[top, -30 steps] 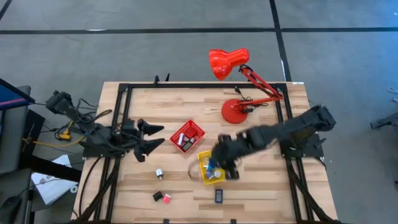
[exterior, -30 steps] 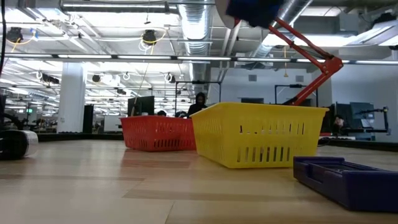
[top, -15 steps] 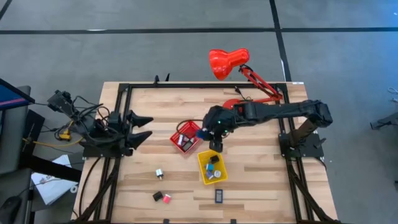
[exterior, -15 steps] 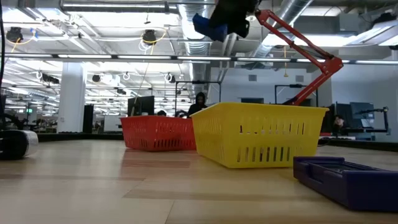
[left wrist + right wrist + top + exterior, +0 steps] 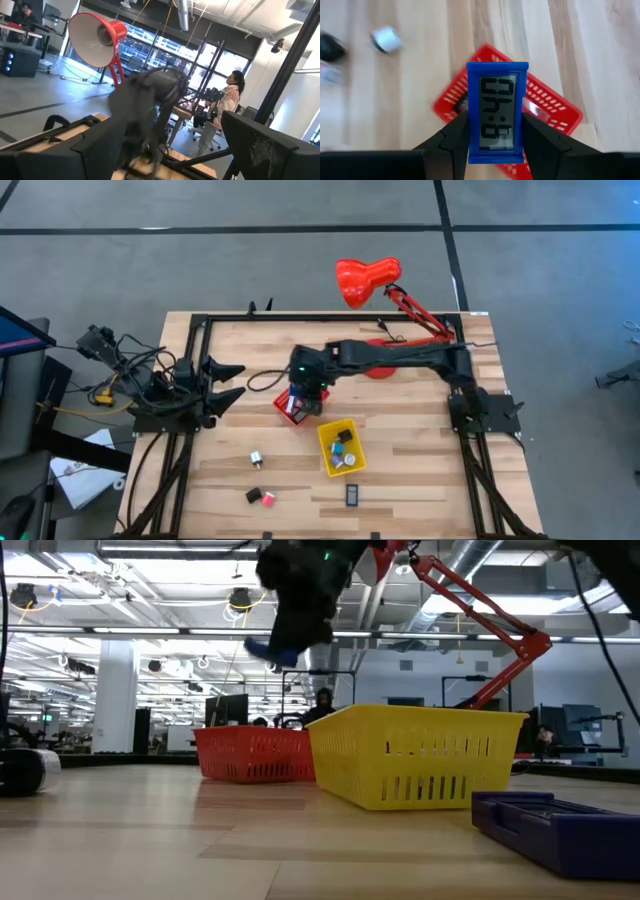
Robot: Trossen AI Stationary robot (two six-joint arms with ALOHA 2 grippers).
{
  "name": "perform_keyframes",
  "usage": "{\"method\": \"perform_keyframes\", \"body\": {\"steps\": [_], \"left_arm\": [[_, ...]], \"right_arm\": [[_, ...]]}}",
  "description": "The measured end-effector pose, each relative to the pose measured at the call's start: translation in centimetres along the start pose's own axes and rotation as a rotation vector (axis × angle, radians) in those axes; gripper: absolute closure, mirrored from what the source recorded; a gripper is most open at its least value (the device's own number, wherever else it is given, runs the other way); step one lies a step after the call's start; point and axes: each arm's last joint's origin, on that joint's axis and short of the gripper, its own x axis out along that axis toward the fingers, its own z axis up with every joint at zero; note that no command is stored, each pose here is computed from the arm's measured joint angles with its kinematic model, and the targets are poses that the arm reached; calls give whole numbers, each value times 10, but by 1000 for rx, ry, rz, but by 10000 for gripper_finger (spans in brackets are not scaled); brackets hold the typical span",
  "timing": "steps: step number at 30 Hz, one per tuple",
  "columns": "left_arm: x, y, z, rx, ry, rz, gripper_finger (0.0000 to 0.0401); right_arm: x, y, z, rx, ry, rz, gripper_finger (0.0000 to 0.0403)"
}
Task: Pick & Place Office items
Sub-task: Put the right blue digital clock into the red basket
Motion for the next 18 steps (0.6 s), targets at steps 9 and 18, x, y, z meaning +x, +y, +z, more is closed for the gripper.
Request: {"method": "perform_keyframes", "body": {"steps": [9,18], "left_arm": [[0,0,0,-1,0,0,77],[0,0,0,-5,0,0,77]], "right_arm": [[56,-14,-4,-88,124,-12,259],[84,-15,-13,-148,185,-7,255]]}}
